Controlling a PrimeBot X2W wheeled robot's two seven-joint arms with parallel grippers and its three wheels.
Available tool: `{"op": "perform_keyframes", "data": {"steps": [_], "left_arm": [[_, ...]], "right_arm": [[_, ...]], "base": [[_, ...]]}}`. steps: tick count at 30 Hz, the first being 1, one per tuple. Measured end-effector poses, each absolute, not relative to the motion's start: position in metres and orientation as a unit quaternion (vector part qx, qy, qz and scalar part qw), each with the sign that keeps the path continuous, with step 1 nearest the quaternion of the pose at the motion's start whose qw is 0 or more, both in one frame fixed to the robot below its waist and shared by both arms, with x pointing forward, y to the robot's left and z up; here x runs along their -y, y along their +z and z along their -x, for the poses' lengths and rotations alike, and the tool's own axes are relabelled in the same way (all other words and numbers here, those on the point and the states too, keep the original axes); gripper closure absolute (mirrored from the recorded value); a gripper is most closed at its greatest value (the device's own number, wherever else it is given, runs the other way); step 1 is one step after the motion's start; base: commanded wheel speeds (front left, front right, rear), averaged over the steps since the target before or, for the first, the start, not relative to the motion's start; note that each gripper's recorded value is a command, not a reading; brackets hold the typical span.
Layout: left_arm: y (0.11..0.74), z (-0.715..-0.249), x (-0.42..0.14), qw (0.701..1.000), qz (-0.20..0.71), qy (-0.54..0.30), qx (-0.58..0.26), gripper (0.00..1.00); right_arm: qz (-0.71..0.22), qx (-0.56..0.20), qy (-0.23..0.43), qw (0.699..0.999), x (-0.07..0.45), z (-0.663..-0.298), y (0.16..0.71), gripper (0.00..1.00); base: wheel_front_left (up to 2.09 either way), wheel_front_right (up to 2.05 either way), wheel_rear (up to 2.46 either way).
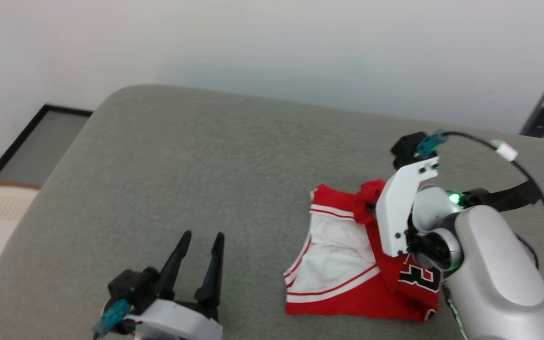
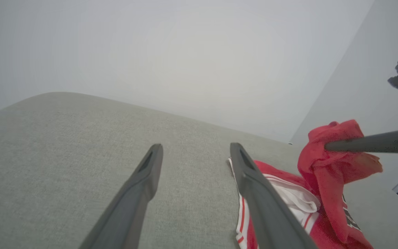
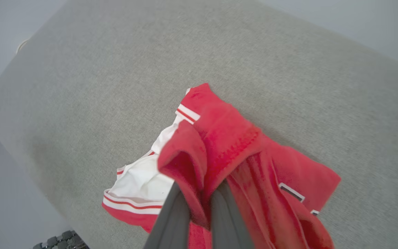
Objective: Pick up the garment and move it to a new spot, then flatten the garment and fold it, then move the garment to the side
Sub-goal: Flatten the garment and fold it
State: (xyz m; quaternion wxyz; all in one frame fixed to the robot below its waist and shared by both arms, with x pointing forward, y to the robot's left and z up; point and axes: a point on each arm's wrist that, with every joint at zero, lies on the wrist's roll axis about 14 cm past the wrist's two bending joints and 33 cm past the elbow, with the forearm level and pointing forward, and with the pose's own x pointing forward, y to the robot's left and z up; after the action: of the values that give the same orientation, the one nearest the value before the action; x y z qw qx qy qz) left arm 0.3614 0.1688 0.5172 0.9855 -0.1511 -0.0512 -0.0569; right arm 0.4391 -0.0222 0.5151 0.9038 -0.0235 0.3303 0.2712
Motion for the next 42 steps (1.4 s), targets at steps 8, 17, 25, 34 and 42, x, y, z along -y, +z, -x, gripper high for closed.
{"op": "perform_keyframes", "data": {"steps": [8, 17, 25, 34, 42], "left_arm": [[0.517, -0.366, -0.178, 0.985, 0.160, -0.037, 0.051, 0.00], [0.507, -0.371, -0.184, 0.985, 0.166, -0.019, 0.036, 0.00], [0.502, -0.363, -0.196, 0.986, 0.163, -0.003, 0.029, 0.00], [0.499, -0.345, -0.200, 0.987, 0.156, -0.005, 0.028, 0.00], [0.506, -0.345, -0.185, 0.987, 0.153, -0.035, 0.038, 0.00]], "right_arm": [[0.077, -0.376, 0.304, 0.872, -0.014, -0.441, 0.465, 1.00], [0.125, -0.429, 0.321, 0.835, -0.031, -0.439, 0.408, 1.00], [0.126, -0.431, 0.337, 0.828, -0.044, -0.440, 0.413, 0.00], [0.100, -0.391, 0.371, 0.836, -0.061, -0.428, 0.468, 0.00], [0.041, -0.287, 0.398, 0.870, -0.068, -0.423, 0.532, 0.00]], "base": [[0.00, 0.00, 0.00], [0.00, 0.00, 0.00], [0.00, 0.00, 0.00], [0.00, 0.00, 0.00], [0.00, 0.00, 0.00]]}}
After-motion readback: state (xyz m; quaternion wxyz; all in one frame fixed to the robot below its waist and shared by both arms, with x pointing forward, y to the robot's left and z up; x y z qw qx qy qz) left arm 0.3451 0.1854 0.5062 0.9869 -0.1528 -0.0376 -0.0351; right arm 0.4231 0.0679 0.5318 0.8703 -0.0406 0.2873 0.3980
